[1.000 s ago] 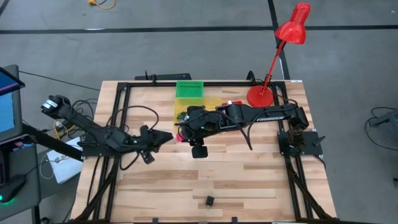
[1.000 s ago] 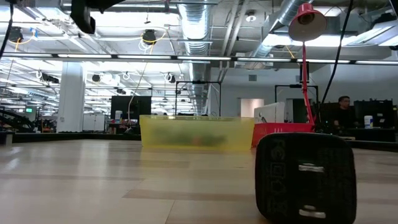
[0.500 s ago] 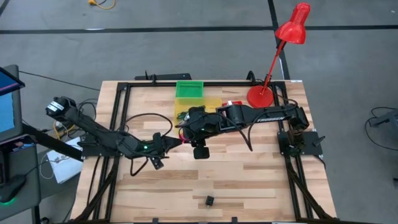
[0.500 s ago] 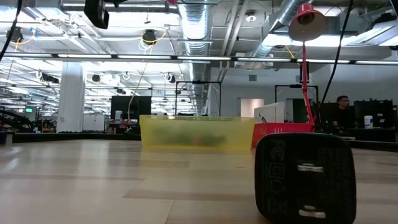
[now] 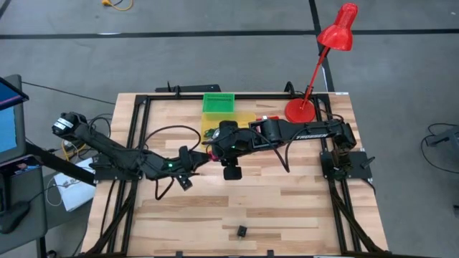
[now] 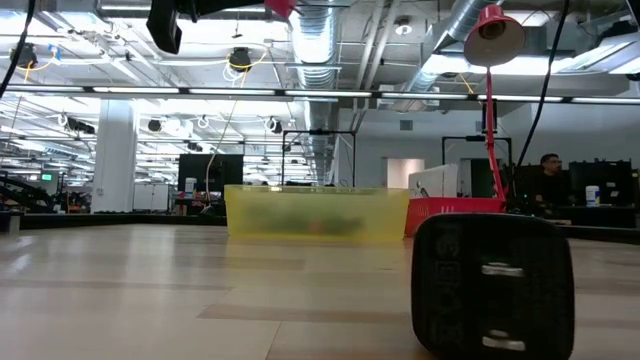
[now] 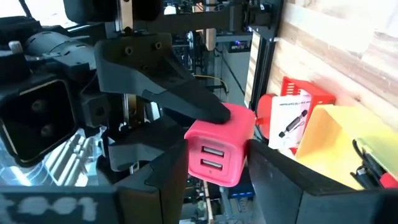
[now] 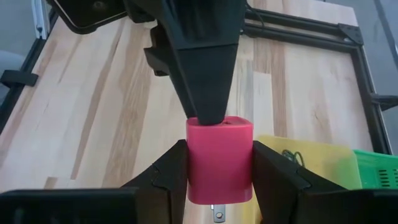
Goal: Pick and place items into bin
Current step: Put the pink charger adapter into the green bin
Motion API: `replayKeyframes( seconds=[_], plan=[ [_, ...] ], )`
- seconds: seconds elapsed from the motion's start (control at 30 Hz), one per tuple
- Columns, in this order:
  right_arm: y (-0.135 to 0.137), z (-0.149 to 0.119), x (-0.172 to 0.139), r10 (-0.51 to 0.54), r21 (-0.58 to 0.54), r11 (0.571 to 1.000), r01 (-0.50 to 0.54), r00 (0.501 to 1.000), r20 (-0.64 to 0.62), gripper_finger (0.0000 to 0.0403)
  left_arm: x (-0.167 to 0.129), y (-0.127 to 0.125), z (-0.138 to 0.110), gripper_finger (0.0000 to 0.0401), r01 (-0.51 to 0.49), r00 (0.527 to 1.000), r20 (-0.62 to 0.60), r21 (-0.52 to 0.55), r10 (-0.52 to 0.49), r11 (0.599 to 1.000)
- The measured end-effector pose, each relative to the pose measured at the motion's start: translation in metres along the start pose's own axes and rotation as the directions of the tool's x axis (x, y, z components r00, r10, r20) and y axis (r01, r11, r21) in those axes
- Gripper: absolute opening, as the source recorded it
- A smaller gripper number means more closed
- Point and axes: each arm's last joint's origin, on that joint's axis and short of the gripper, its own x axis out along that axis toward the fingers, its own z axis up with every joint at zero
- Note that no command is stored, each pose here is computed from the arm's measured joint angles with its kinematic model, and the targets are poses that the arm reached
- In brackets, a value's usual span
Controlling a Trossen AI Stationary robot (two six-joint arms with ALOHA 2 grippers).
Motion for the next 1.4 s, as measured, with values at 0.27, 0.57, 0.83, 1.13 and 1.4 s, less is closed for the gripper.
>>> replayKeyframes(
  seconds=[0.27,0.57,0.83,1.13,1.4],
  plan=[
    [0.001,0.000,0.000,0.016,-0.002,1.000,-0.016,1.000,-0.001,0.0132,-0.001,0.000,0.002,0.0156,-0.003,0.999,0.045,-0.019,0.004,1.000],
    [0.001,0.001,0.000,0.020,-0.002,1.000,-0.020,1.000,0.011,0.0132,0.002,-0.001,-0.003,0.0194,0.007,1.000,0.005,-0.074,-0.007,0.997],
    [0.001,0.000,0.000,0.015,-0.003,1.000,-0.015,1.000,0.000,0.0132,0.005,-0.003,-0.006,0.0205,0.030,0.999,0.020,-0.037,-0.030,0.999],
    [0.002,0.000,0.001,0.017,-0.006,1.000,-0.017,1.000,0.000,0.0132,0.006,-0.003,-0.006,0.0204,0.031,0.995,0.091,0.034,-0.034,0.999],
    [0.001,0.000,0.001,0.014,-0.005,1.000,-0.014,1.000,-0.001,0.0132,0.011,-0.003,-0.011,0.0204,0.029,0.989,0.140,0.058,-0.037,0.998]
  ],
)
